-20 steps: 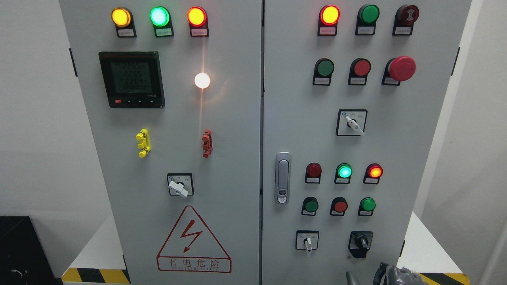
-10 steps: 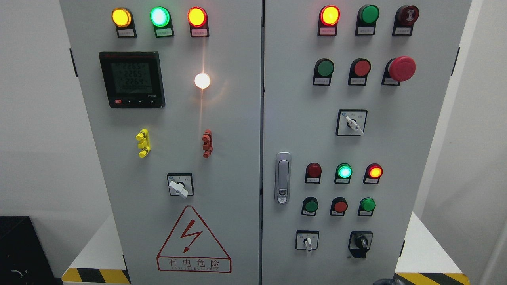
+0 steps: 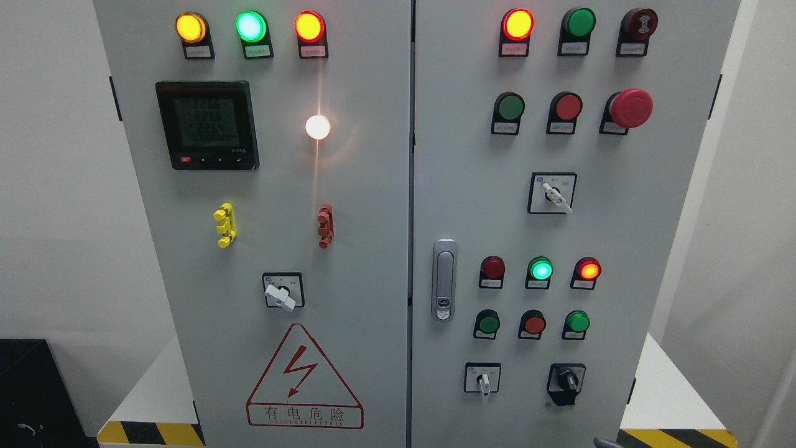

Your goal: Flip black knob to close circuit

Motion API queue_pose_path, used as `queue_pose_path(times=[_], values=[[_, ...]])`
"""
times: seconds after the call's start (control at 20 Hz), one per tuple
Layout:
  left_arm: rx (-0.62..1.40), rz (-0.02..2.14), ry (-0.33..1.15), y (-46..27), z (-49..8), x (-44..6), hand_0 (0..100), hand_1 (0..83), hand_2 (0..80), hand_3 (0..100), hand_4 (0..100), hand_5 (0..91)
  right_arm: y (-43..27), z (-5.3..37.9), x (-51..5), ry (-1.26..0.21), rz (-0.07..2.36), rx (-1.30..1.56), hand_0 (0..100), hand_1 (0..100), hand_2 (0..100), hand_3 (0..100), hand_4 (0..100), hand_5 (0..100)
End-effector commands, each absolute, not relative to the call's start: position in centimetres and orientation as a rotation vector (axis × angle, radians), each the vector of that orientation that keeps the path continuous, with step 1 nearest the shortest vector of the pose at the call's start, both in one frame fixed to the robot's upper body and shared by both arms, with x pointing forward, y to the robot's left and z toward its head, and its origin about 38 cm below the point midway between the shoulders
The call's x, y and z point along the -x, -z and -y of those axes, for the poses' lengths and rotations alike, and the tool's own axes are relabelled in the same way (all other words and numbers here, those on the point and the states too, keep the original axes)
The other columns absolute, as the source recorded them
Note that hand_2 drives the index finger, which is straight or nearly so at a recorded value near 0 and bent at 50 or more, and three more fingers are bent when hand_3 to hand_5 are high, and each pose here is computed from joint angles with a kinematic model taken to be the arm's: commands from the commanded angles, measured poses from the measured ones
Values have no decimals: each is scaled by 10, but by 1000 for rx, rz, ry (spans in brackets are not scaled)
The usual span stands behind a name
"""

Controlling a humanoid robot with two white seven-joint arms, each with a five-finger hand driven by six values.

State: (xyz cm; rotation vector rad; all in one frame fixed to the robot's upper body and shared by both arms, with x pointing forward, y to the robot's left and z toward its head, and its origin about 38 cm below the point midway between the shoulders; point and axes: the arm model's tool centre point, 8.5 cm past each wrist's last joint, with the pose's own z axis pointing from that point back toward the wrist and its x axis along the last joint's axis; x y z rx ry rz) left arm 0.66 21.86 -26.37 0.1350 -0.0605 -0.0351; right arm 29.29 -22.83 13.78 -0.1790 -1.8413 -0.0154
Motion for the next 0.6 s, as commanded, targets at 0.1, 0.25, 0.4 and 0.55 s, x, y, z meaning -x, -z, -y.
queue_pose_path(times=[0.1,0.25,0.4,0.55], values=[[-131,66,32,264,-217,-2,120,556,0,0,0,0,-139,225,-283,104,1869,-6,0,23,57,204,160,10],[-131,66,32,264,-217,-2,120,556,0,0,0,0,-139,224,-282,105,1869,-9,0,14,39,180,130,0],[-131,66,32,264,-217,-2,120,556,0,0,0,0,-138,218,-280,97,1861,-30,0,13,27,165,110,0],[-131,66,32,264,-217,-2,120,556,0,0,0,0,-137,217,-279,99,1859,-32,0,12,22,158,99,0]])
